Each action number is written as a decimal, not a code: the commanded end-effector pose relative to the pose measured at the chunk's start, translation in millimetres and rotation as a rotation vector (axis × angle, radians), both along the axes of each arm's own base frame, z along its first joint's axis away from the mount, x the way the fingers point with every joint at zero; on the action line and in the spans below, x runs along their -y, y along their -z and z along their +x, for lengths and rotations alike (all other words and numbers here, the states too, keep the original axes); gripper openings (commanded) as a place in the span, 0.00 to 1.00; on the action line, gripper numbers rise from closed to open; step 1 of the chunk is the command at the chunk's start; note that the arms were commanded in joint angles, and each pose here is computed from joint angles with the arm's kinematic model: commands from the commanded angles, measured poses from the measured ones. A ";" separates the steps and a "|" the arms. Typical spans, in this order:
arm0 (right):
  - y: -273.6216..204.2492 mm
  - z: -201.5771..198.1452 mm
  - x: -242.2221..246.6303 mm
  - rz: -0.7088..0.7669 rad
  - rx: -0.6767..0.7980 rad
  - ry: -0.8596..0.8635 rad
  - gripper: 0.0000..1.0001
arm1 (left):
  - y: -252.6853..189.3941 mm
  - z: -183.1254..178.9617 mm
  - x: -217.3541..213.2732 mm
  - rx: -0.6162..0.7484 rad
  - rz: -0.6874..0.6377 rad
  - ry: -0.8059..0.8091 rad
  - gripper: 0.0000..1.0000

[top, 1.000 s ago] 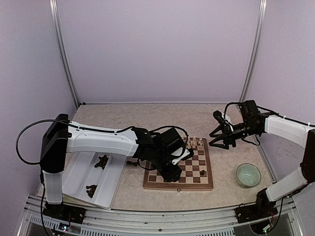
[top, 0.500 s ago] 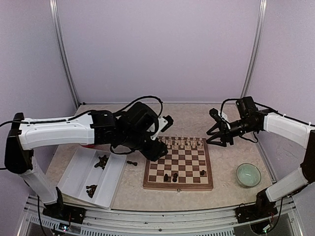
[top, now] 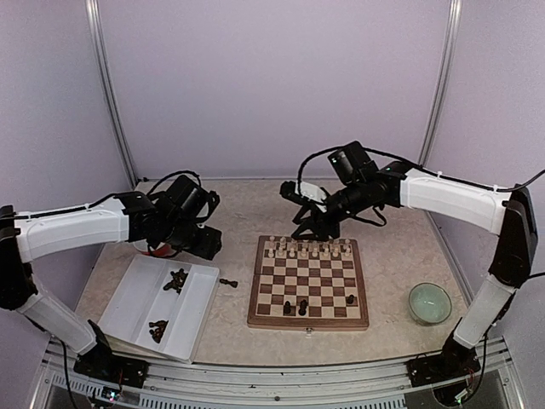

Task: Set up the chess pieces on the board
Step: Pick up the king at the center of the board, then pass from the right arm to the left

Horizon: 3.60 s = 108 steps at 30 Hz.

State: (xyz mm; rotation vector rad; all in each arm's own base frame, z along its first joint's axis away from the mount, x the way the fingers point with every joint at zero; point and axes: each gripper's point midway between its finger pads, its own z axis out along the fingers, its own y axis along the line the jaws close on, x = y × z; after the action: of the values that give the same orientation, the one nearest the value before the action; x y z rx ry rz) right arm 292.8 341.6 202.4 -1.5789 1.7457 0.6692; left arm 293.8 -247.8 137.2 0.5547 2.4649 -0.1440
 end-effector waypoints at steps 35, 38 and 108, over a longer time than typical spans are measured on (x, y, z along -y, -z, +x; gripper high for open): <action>189.8 -28.8 -173.4 -0.466 -0.141 0.031 0.41 | -94.8 -7.8 -51.9 0.257 -0.407 -0.224 0.77; 198.3 -30.0 -172.4 -0.485 -0.138 0.024 0.29 | -93.7 -8.2 -51.1 0.254 -0.411 -0.221 0.76; -55.2 -33.3 -49.5 0.267 -0.145 -0.162 0.00 | -151.8 -22.4 127.2 0.077 -0.954 0.254 0.31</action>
State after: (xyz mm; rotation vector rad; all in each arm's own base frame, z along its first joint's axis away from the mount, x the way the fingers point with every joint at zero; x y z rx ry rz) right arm 261.4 394.6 243.1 -1.5338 1.6111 1.0893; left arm 276.1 -381.0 261.8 0.4222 1.9860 -1.2631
